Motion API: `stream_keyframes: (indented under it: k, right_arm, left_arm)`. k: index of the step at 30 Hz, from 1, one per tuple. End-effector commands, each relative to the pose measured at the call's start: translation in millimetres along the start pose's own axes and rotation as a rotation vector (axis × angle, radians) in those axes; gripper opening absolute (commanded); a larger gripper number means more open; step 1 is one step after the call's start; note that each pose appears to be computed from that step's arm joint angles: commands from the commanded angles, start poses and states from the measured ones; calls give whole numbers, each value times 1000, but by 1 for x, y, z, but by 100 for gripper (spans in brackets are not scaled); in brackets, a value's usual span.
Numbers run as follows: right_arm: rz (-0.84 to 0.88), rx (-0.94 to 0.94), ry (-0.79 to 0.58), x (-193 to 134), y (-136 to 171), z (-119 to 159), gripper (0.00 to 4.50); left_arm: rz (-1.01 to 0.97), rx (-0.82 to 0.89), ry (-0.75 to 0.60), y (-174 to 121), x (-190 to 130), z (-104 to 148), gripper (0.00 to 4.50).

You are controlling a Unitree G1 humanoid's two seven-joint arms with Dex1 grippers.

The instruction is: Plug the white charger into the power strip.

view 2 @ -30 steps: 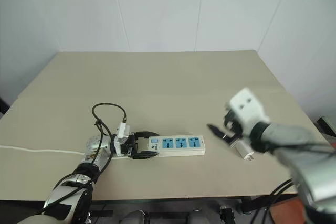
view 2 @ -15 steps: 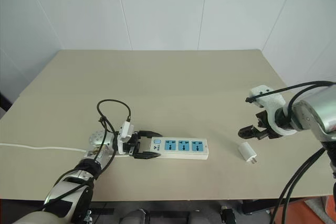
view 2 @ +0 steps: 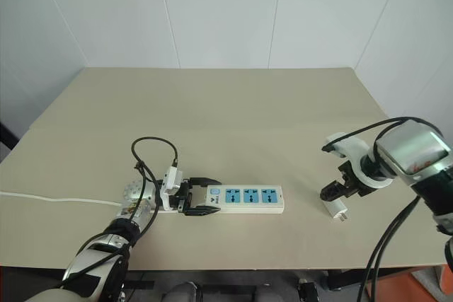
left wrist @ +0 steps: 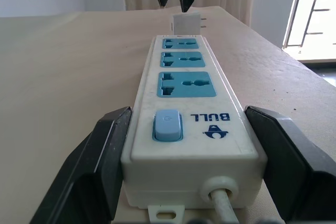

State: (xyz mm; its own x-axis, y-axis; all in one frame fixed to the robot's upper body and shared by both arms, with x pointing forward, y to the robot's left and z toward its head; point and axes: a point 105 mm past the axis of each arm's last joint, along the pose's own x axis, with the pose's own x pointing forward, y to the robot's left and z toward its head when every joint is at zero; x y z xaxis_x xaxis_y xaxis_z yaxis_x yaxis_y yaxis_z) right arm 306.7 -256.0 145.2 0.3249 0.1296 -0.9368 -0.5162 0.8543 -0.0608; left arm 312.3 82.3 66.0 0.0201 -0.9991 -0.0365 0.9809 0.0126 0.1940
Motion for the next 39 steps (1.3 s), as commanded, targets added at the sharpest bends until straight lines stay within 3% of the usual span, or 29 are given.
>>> stream_keyframes:
  k: [1,21,24,32,39]
  right_arm:
    - [-19,-7,-19,-3,-9,7,450]
    - [34,46,75,24,-5,-5,450]
    - [47,56,75,25,-2,-6,395]
    - [41,85,87,31,-3,-7,119]
    - [0,-52,68,18,1,2,112]
  left_arm:
    - [-45,-30,42,-15,6,-14,324]
    - [-44,-44,62,-23,3,-19,324]
    - [-45,-44,63,-23,3,-20,324]
    - [-50,-41,67,-24,4,-20,324]
    - [-53,-40,80,-21,1,-20,324]
